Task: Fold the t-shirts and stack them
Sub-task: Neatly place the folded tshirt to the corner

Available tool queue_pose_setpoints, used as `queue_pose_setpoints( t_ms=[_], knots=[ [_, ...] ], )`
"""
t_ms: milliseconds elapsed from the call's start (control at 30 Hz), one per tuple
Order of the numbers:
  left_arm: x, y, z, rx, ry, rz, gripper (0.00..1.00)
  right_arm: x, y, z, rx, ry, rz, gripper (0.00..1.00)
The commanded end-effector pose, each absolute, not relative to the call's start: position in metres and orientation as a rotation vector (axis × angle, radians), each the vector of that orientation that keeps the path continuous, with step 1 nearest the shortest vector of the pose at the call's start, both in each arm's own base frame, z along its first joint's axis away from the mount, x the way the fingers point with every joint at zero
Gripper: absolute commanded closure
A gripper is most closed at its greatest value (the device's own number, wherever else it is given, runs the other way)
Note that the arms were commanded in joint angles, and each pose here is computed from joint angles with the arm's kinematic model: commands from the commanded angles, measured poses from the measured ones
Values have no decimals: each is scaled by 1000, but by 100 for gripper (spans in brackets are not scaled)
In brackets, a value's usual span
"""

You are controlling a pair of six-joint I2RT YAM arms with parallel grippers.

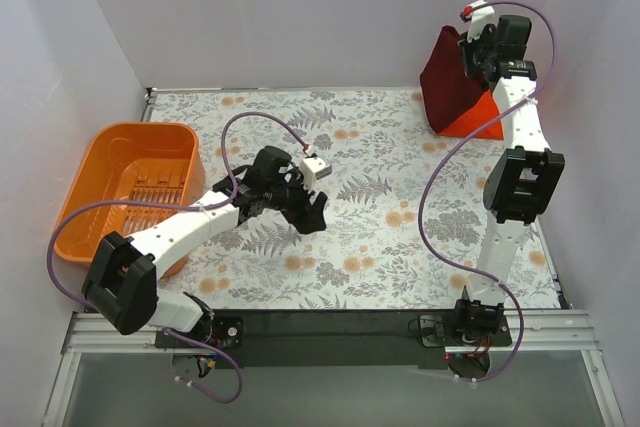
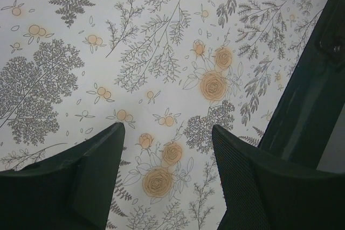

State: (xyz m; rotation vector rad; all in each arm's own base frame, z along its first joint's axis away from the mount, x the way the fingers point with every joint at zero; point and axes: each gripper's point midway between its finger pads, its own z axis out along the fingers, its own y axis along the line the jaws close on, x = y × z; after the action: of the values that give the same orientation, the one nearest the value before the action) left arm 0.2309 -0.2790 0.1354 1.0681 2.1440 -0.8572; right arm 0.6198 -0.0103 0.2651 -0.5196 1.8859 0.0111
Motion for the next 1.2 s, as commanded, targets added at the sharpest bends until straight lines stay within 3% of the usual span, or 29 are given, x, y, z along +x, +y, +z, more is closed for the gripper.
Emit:
queue_pose_setpoints(
  t_ms=[0,1167],
  knots=[
    [231,-284,146,1101,2116,-878,35,627,-14,293,-550,1792,-21,99],
    [239,-293,135,1112,2175,-897,35,656,-104,231,-660,1758,-193,99]
  ],
)
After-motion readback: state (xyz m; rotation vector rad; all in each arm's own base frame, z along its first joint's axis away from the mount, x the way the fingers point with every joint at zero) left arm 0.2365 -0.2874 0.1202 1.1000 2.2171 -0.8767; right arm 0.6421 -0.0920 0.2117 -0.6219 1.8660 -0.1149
